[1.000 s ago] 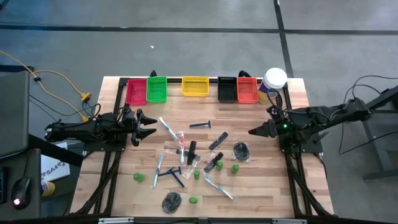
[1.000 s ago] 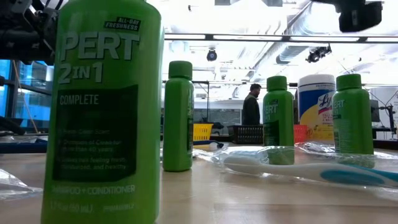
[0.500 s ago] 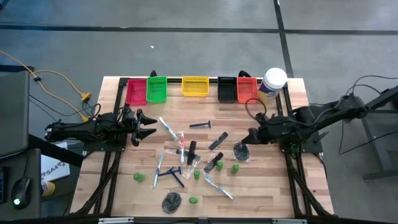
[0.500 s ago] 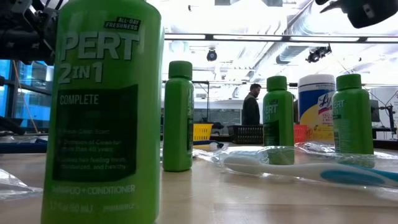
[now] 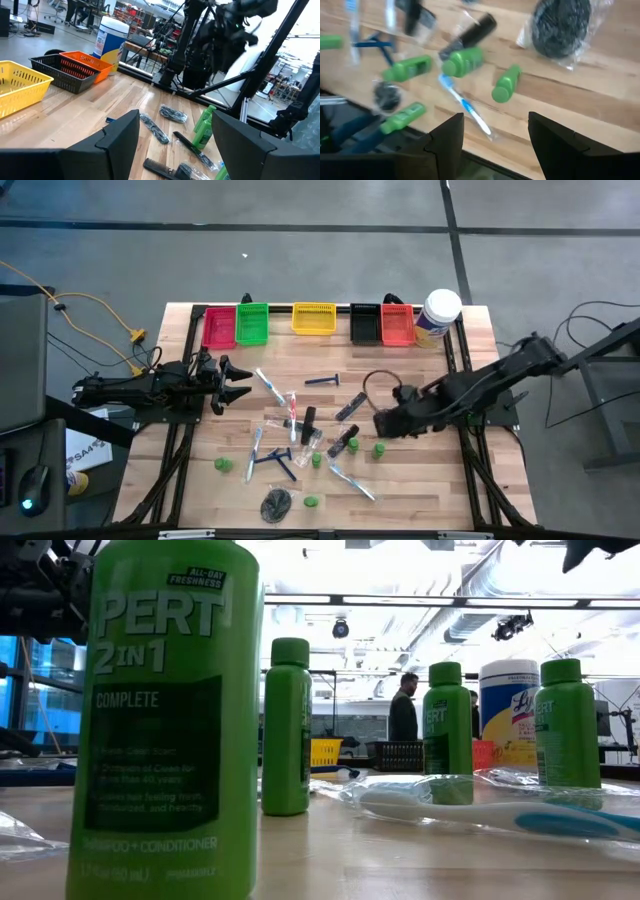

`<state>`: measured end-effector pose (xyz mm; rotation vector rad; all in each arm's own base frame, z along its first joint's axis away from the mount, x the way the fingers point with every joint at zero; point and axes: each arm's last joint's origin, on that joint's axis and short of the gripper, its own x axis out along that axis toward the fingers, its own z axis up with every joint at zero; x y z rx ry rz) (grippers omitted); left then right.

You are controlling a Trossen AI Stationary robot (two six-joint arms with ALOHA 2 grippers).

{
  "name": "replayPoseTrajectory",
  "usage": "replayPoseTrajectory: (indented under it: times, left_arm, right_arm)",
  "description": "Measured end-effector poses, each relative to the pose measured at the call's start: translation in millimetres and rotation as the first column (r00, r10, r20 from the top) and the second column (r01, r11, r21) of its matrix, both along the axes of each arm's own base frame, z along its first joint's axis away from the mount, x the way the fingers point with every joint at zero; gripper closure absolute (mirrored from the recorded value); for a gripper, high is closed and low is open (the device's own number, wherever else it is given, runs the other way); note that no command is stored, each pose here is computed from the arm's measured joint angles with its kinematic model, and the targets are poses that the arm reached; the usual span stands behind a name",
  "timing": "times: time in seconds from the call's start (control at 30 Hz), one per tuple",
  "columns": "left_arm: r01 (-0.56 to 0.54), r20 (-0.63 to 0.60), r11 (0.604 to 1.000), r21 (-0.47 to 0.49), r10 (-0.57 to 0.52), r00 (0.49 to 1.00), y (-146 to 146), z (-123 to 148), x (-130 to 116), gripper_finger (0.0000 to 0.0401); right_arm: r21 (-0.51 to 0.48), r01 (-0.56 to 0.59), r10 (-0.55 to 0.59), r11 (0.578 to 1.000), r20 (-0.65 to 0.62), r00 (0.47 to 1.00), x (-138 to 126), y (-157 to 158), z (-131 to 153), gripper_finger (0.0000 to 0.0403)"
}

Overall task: Pick & Place Travel size toiletries
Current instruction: Put the green shampoo bottle into the orange bin

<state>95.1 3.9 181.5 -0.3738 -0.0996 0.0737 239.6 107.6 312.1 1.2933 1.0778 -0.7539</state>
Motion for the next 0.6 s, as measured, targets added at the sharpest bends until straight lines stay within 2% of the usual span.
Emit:
replayPoseTrajectory:
  times: [0.27,0.6]
  left_arm:
    - [0.000,0.000,1.000,0.000,0.000,1.000,0,0,0,0.0160]
    - [0.000,0.000,1.000,0.000,0.000,1.000,0,0,0,0.0160]
  right_arm:
    - [-0.024,-0.011,0.009,1.000,-0.114,0.993,27,29,-43,0.0192]
    - [-0.057,0.093,-0.102,0.994,-0.196,0.975,39,33,-67,0.0192]
